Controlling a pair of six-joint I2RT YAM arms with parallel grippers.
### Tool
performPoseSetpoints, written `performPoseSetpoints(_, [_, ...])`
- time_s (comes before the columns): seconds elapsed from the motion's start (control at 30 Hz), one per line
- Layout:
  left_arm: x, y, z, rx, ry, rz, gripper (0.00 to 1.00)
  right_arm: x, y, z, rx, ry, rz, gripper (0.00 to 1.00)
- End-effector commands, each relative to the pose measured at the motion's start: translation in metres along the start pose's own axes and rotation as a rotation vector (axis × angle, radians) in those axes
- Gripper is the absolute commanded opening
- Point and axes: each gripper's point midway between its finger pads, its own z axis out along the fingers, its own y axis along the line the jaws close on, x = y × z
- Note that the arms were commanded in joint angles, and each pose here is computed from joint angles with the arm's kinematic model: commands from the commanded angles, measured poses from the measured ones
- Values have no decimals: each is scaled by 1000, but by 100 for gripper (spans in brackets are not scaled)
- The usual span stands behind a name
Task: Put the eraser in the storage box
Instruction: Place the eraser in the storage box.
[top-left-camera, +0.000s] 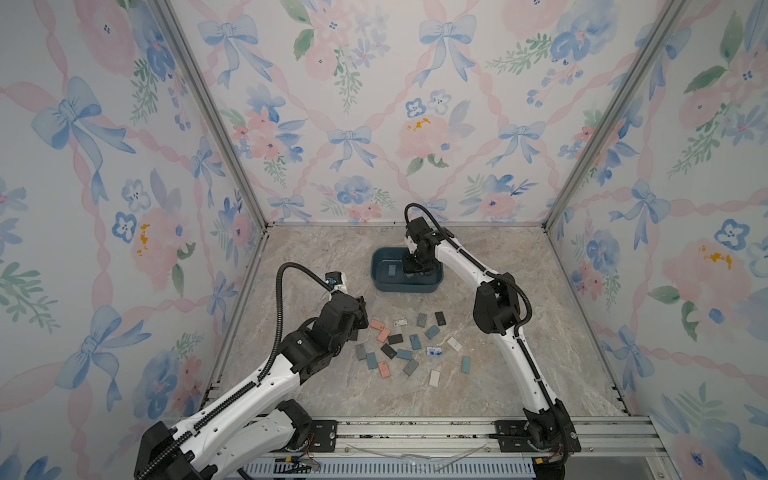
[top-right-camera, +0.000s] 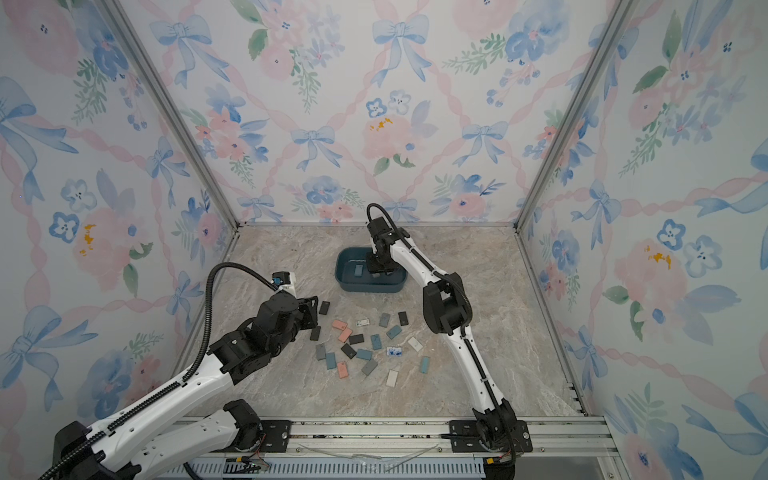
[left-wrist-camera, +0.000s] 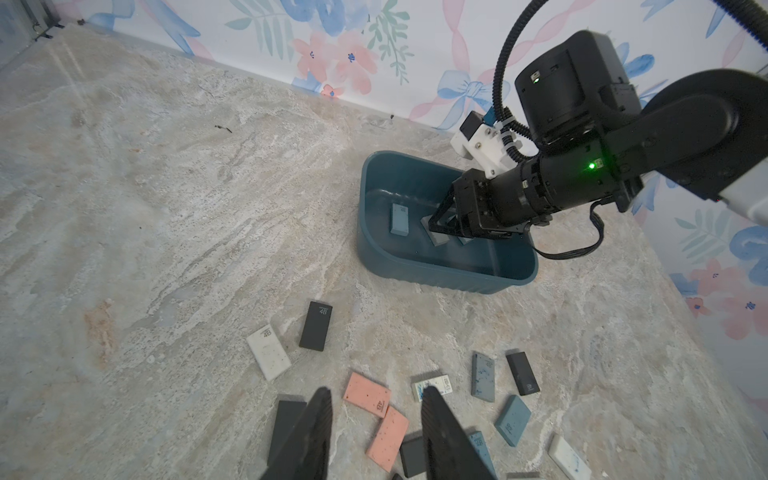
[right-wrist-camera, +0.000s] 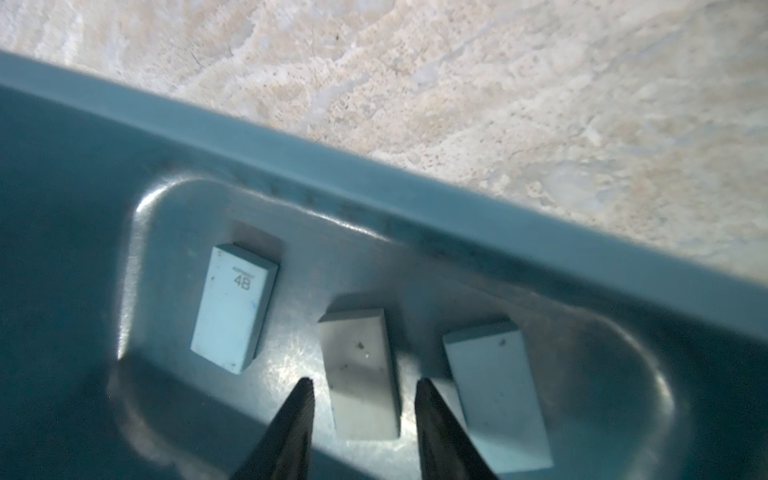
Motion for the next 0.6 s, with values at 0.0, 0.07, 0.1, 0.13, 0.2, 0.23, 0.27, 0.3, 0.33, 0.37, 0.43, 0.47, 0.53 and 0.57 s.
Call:
performPoseSetpoints(0.0, [3,3,1,-26,24,-11,39,-18,14,-54,-18,-80,-21,44])
performPoseSetpoints(0.07, [11,6,5,-47,54,2,40,-21,16,-66,-20,-99,-26,45])
performPoseSetpoints(0.1, [0,-1,2,-34,39,-9,40,-21,17,-72,-23,-108,-30,45])
performPoseSetpoints(0.13, [2,0,4,-42,48,-7,40,-22,18,-78,-24,-118,-32,46])
performPoseSetpoints(0.2, [3,0,6,-52,63,-7,40,-23,21,-91,-29,-138,-42,46])
performPoseSetpoints(0.23, [4,0,7,-56,71,-7,40,-23,22,-96,-29,-145,-45,46])
performPoseSetpoints(0.27, [5,1,9,-62,80,-8,41,-23,23,-103,-31,-156,-49,46])
performPoseSetpoints(0.3, [5,1,10,-65,86,-11,41,-22,23,-108,-31,-164,-53,47])
performPoseSetpoints(0.33, [6,1,11,-67,94,-10,41,-22,25,-115,-34,-174,-55,48])
performPoseSetpoints(0.37, [7,0,13,-65,102,-10,41,-21,24,-120,-35,-184,-58,49])
performPoseSetpoints(0.43, [8,0,16,-63,118,-10,43,-19,26,-134,-41,-209,-62,50])
performPoseSetpoints(0.47, [9,-1,18,-63,131,-10,43,-16,25,-139,-44,-218,-63,51])
performPoseSetpoints(0.53, [11,1,22,-70,154,-12,45,-12,24,-151,-44,-244,-65,52])
performPoseSetpoints(0.57, [13,2,25,-76,170,-16,45,-9,22,-158,-43,-259,-63,52])
